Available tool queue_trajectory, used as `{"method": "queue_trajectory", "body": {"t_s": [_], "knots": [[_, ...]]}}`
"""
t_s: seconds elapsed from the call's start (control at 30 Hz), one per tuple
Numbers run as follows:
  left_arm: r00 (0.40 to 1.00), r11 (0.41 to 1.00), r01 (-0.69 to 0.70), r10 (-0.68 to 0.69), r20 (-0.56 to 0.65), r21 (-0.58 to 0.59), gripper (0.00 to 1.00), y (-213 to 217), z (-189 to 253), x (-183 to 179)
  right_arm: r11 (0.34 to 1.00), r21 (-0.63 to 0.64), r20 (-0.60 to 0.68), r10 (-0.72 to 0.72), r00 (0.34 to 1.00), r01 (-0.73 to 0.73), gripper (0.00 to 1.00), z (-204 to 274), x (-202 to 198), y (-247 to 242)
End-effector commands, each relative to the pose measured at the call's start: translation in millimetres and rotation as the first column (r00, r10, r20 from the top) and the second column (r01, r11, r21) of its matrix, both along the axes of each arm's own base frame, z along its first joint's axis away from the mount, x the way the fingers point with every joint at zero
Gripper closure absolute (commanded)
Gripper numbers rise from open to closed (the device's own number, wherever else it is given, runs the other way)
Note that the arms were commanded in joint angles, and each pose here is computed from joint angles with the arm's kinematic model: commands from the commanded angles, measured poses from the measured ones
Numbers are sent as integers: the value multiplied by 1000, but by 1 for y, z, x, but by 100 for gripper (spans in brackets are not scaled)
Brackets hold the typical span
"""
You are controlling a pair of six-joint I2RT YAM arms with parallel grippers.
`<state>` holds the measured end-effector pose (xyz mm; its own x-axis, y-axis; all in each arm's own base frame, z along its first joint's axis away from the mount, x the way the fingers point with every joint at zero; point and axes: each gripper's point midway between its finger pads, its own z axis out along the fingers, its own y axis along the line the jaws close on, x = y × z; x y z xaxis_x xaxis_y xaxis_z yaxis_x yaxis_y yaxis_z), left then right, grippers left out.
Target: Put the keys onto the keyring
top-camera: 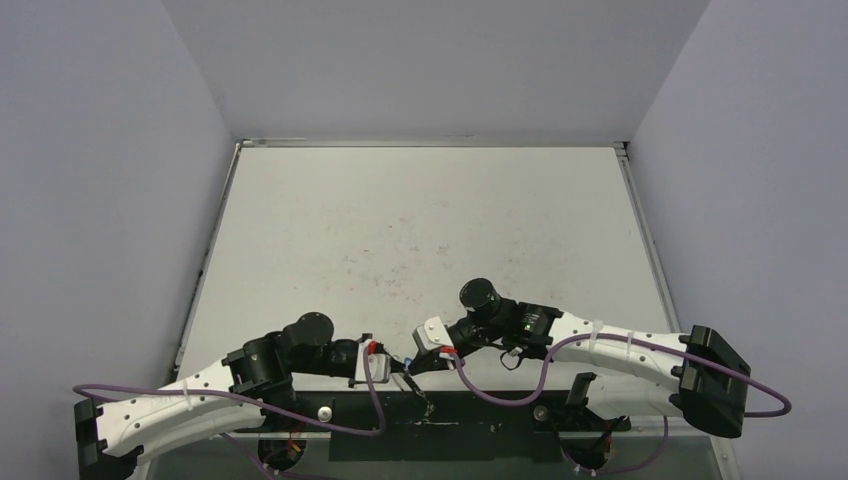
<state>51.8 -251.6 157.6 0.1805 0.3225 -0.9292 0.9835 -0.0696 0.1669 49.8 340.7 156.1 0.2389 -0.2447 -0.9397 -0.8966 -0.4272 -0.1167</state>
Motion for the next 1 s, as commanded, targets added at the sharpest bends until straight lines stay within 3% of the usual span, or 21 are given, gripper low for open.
{"method": "queue_trajectory", "body": {"t_s": [0.0,0.07,0.97], "knots": [[998,991,24,-17,56,-133,100,-11,45,1,995,99,66,19,998,-25,95,29,4,15],[998,991,20,-13,56,-131,100,-11,44,1,995,94,65,15,998,-21,100,29,4,14],[990,972,-123,134,40,-200,100,-3,51,20,996,50,76,-78,994,75,100,23,4,-14]]}}
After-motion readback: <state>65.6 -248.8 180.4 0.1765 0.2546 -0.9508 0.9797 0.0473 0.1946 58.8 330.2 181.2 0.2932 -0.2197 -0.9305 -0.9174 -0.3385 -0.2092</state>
